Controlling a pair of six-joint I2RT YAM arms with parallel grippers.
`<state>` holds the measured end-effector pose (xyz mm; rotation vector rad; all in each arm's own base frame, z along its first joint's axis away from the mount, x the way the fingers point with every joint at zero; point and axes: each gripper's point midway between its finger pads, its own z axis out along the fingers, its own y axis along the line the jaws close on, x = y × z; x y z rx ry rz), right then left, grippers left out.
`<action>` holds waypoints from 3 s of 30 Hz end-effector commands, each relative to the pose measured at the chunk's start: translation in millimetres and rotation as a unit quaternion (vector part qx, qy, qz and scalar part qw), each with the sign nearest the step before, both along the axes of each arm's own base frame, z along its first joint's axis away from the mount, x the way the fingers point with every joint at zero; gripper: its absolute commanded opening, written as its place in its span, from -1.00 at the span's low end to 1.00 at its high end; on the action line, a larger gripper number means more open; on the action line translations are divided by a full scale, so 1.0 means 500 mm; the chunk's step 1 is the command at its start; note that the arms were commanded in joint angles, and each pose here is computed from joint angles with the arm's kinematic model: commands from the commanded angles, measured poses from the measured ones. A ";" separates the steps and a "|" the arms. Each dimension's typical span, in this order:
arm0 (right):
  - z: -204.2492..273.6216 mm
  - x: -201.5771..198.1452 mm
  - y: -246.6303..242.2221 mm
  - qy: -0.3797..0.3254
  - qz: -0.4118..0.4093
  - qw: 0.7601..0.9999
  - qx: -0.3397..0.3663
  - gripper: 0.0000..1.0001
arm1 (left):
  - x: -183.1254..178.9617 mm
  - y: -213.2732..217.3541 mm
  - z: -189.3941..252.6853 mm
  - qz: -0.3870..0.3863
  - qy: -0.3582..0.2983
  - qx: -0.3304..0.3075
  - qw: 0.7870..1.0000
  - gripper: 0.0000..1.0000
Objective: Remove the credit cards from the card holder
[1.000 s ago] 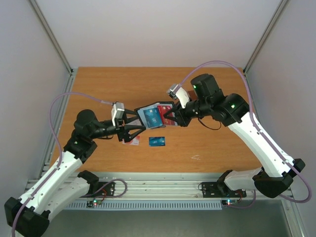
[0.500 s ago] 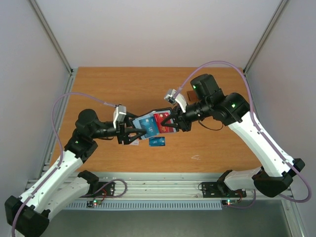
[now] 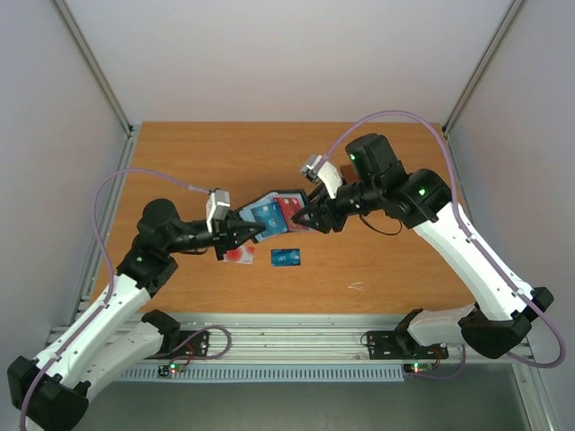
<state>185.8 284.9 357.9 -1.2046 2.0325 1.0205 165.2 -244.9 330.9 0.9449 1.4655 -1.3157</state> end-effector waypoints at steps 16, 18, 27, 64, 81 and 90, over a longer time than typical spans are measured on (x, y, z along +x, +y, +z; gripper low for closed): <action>0.098 -0.041 0.054 0.036 0.079 0.981 0.171 -0.26 | 0.075 0.032 0.044 0.132 0.003 -0.044 0.990 -0.99; 0.085 -0.020 0.067 0.044 0.067 0.982 0.169 -0.28 | 0.049 0.022 0.059 0.091 -0.011 -0.053 0.994 -0.99; 0.058 0.025 0.074 0.035 0.026 0.989 0.142 -0.34 | -0.007 0.012 0.081 0.015 -0.040 -0.059 0.997 -1.00; 0.052 -0.023 0.085 0.064 0.107 0.981 0.148 -0.73 | -0.011 0.008 0.076 0.003 -0.041 -0.055 0.998 -1.00; 0.067 -0.035 0.056 0.045 0.104 0.983 0.147 -0.70 | -0.019 0.007 0.073 -0.008 -0.045 -0.055 0.997 -1.00; 0.074 -0.022 0.042 0.039 0.091 0.983 0.152 -0.87 | -0.019 0.007 0.073 -0.008 -0.046 -0.054 0.997 -0.99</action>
